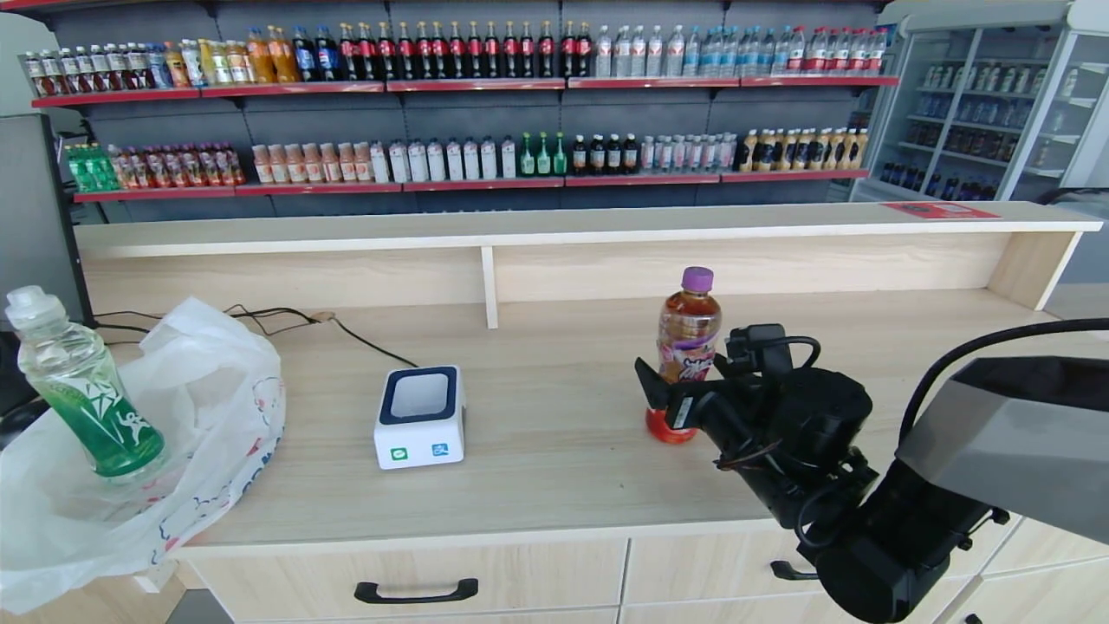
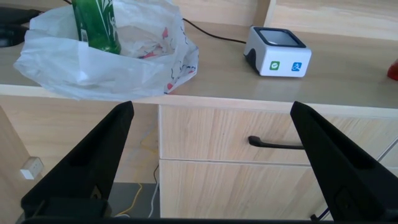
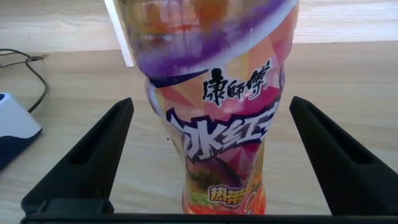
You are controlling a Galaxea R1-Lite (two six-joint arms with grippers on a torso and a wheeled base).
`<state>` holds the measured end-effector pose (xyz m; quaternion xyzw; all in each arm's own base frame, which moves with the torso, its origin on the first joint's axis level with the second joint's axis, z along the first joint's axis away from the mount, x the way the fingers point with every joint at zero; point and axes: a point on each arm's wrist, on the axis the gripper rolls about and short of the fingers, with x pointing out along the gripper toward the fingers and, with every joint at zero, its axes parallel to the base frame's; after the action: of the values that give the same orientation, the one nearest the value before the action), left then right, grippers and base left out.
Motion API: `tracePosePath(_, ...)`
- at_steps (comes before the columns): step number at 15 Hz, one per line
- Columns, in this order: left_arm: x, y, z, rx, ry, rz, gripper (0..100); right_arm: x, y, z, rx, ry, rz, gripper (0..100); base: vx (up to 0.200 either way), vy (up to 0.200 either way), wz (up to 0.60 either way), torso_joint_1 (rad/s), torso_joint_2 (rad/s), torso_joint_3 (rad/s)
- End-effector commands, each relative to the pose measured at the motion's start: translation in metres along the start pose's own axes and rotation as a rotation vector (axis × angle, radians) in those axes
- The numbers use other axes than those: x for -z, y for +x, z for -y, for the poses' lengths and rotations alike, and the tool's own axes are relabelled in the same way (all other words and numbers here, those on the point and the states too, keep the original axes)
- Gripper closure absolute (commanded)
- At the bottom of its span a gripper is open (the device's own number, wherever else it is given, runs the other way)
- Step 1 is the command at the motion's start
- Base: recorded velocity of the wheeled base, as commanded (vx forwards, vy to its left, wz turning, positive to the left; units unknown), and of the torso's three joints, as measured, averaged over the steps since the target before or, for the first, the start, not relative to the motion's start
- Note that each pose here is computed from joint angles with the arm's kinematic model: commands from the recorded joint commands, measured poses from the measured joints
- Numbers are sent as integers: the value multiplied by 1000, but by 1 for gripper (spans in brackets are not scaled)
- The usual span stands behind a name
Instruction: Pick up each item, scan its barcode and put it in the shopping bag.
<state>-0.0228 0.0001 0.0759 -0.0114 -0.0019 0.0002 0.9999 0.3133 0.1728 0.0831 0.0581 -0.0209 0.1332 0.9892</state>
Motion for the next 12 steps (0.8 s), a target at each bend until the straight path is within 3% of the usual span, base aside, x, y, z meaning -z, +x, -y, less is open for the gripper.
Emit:
tracePosePath(1,0,0,0,-1,0,1,0,3,9,-2,6,4,15,0,0,0,0,0,0,0)
tracePosePath(12,0,0,0,-1,0,5,0,7,18,-6,17,8,29,0,0,0,0,0,0,0)
